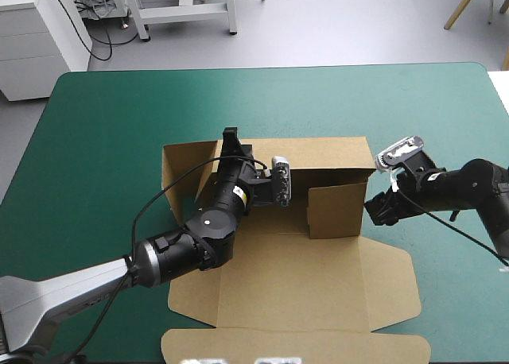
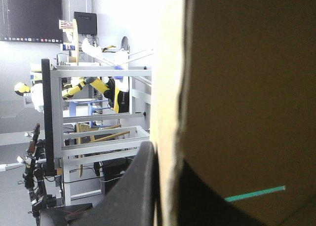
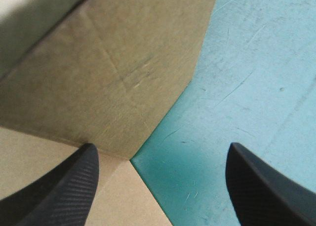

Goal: Fold the box

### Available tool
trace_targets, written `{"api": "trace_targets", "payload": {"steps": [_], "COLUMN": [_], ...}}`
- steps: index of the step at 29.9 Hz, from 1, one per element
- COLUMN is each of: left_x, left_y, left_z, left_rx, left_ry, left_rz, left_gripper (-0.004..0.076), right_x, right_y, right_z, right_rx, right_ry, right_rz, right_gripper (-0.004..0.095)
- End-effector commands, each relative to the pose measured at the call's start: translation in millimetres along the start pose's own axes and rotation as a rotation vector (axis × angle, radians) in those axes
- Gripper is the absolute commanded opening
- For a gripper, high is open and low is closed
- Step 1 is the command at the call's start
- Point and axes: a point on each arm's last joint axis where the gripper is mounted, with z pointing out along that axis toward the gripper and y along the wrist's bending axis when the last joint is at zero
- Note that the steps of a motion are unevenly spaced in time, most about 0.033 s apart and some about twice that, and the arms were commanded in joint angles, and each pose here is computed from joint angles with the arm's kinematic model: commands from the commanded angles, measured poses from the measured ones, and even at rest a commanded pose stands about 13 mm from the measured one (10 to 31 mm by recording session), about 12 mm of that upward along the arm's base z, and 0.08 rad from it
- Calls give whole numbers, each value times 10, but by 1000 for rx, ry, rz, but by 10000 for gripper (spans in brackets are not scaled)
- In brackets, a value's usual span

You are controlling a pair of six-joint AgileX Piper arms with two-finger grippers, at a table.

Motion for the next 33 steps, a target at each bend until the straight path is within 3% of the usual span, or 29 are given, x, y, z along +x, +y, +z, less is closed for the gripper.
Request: {"api": "trace_targets", "payload": {"steps": [1,9,14,24,28,33], "left_x": [-33,-30,-40,-48,-48,-48], "left_y": [35,24,-12,-47,-47,-47], "left_z": [-69,-58,-25,6,6,6], "left_rx": [19,20,28,36,36,36], "left_ry": [-24,-16,-10,-5,-4,-4], "left_rz": [-77,-62,-53,-30,-30,-30], "left_gripper": [-10,-10,-10,-10,-10,-10], "right_x": [-91,-12,-40,-66,10,-28], "right_y": [69,56,64,218,195,101], "right_z": [-129,-127,-127,-30,55,91], "right_rx": [-34,-19,-28,-195,-159,-52], "right_ry": [-71,15,-15,-159,-158,-241], "right_rz": [10,-44,-22,63,76,130], "right_gripper": [670,635,605,603,603,599]}}
